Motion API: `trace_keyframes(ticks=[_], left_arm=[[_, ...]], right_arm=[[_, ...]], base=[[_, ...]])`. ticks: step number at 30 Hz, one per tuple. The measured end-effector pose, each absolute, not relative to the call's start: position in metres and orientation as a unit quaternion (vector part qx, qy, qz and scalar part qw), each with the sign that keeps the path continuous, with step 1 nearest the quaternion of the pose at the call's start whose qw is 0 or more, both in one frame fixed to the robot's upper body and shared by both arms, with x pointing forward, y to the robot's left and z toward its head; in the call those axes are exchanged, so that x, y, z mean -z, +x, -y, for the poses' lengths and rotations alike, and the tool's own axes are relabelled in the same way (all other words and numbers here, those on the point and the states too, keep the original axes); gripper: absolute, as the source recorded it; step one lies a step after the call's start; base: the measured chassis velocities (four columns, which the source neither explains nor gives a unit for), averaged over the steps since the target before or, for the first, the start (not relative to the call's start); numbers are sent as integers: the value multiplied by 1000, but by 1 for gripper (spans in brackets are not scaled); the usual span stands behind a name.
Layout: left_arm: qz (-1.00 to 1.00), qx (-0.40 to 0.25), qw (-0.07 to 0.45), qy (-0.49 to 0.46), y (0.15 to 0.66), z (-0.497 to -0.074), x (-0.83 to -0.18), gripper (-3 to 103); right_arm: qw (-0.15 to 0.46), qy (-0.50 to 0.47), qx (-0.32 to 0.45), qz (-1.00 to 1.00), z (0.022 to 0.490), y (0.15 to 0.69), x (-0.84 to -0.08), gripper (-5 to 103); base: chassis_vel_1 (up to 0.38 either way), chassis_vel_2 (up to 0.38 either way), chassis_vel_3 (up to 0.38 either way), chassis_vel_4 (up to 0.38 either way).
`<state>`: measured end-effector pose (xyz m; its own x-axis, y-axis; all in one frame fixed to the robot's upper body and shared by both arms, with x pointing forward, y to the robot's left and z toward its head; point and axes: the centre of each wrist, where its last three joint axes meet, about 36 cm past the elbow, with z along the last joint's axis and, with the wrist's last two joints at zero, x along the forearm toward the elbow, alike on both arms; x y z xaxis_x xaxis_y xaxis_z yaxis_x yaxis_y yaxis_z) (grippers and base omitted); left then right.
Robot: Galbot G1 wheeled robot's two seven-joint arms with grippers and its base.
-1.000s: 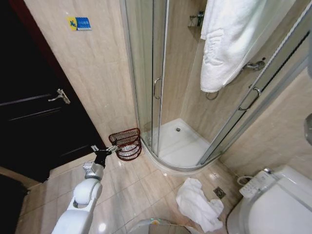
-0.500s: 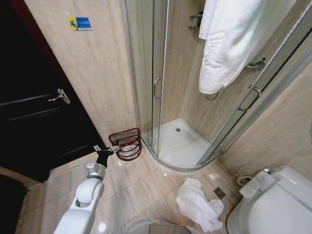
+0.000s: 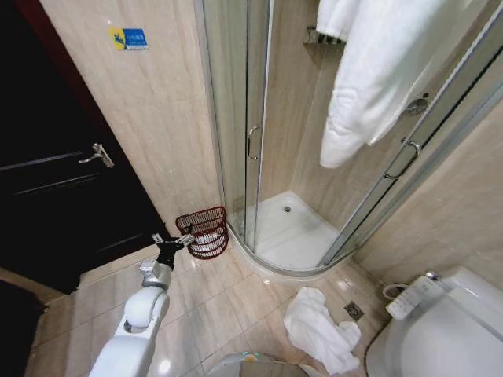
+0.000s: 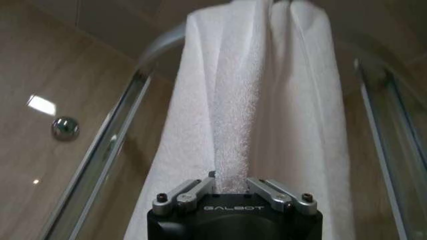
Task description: Discard the used towel into the hamper.
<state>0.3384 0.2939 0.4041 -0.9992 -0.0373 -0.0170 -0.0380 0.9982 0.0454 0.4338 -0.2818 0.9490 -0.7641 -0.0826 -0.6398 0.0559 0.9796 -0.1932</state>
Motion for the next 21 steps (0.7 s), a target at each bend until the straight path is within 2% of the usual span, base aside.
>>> trace_keyframes(ticks=[13, 21], left_arm=[[-1000, -28, 3, -2, 340, -281, -401, 100], [-1000, -28, -1, 12, 346, -269, -403, 100]], right_arm=[[273, -10, 114, -955, 318, 412, -852, 5], [233, -9, 113, -966, 322, 393, -791, 5]], base=[[0, 0, 0, 0], [0, 0, 0, 0]])
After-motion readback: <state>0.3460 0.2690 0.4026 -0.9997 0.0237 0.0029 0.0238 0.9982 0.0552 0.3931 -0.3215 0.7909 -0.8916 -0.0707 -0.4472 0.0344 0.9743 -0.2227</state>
